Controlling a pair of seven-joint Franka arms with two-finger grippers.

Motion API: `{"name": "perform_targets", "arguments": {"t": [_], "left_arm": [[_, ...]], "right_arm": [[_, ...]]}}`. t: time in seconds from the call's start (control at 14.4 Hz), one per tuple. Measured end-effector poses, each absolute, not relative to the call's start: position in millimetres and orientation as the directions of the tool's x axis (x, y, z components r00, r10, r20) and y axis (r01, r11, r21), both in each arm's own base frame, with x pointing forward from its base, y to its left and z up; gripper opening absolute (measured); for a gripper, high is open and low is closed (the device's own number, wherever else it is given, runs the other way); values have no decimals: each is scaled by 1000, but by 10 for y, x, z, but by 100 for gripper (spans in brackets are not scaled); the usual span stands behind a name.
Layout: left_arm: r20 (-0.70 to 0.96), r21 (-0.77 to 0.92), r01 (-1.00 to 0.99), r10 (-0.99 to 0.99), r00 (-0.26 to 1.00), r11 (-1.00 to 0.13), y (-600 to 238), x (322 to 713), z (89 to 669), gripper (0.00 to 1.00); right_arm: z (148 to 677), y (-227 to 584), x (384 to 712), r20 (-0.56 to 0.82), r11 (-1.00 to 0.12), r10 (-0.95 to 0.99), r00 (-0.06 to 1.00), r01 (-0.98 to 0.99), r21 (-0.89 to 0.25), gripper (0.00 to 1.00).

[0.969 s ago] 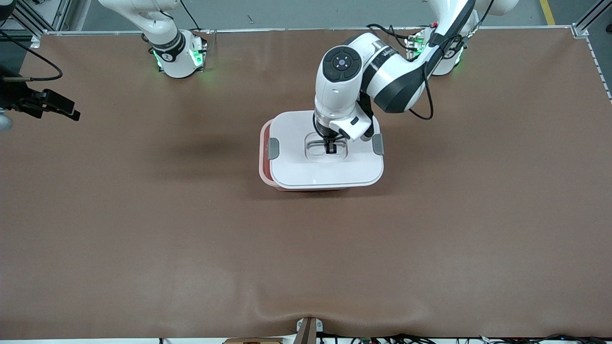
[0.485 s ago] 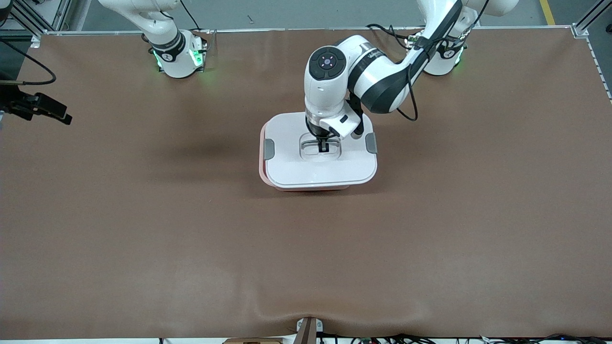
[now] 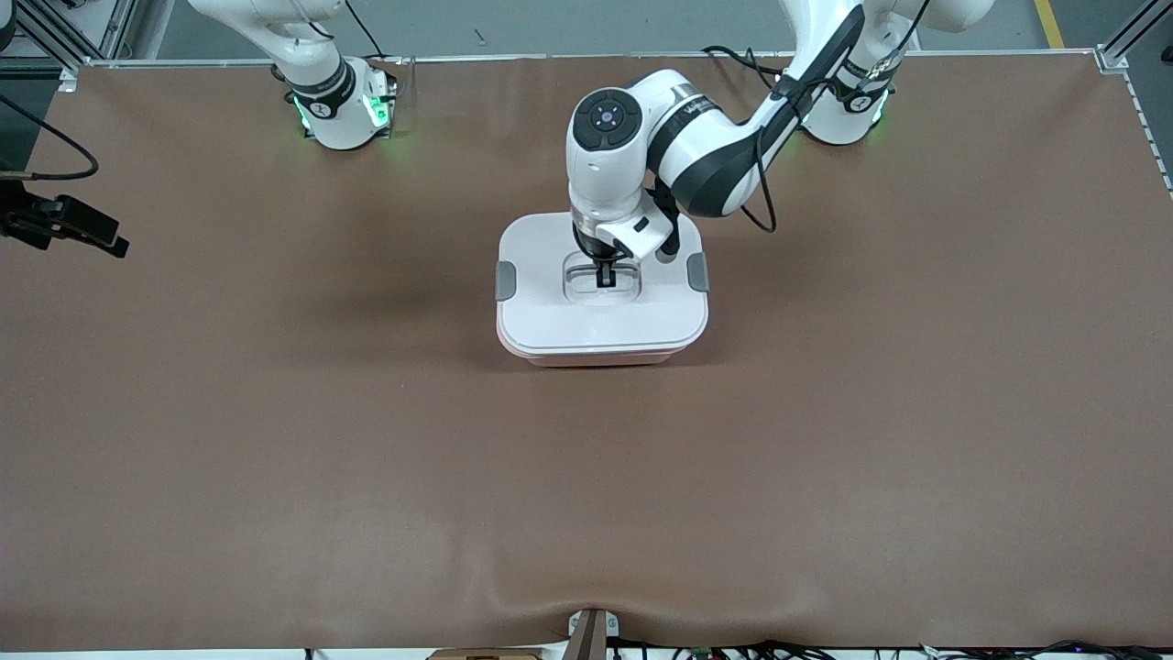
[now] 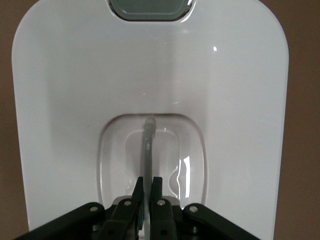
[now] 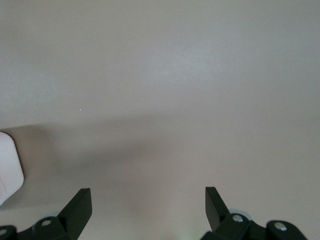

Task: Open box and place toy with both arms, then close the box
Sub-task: 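Lower the lid onto the box with the left gripper, then press the lid down and release the handle with the left gripper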

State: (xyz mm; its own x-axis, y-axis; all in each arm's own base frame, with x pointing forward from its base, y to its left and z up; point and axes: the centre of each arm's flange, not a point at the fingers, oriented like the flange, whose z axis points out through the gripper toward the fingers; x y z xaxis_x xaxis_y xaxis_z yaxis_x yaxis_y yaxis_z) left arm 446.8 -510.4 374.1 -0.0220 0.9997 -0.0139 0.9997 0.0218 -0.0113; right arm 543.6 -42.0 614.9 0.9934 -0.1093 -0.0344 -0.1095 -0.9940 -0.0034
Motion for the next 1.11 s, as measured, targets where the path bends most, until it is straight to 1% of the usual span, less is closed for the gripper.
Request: {"name": "perform_targets", "arguments": {"t": [0.28,0.76,1.11], "left_arm": [[-7,-12,1000,1000,-17,17,-5113,4457,3703,7],[1,12,1000,1000,8,-8,-5167,4427,3654,7],[-8,22,1000,1000,13,-13,-5193,4424,3649,7]], "right_arm": [[6195,-299,5446,-27,-995,-95,995,-96,-40,100],[6244,-303,5441,-23,-995,-95,995,-96,-41,100],[6283,-317,5389,-55,-995,-95,994,-97,-31,100]]}}
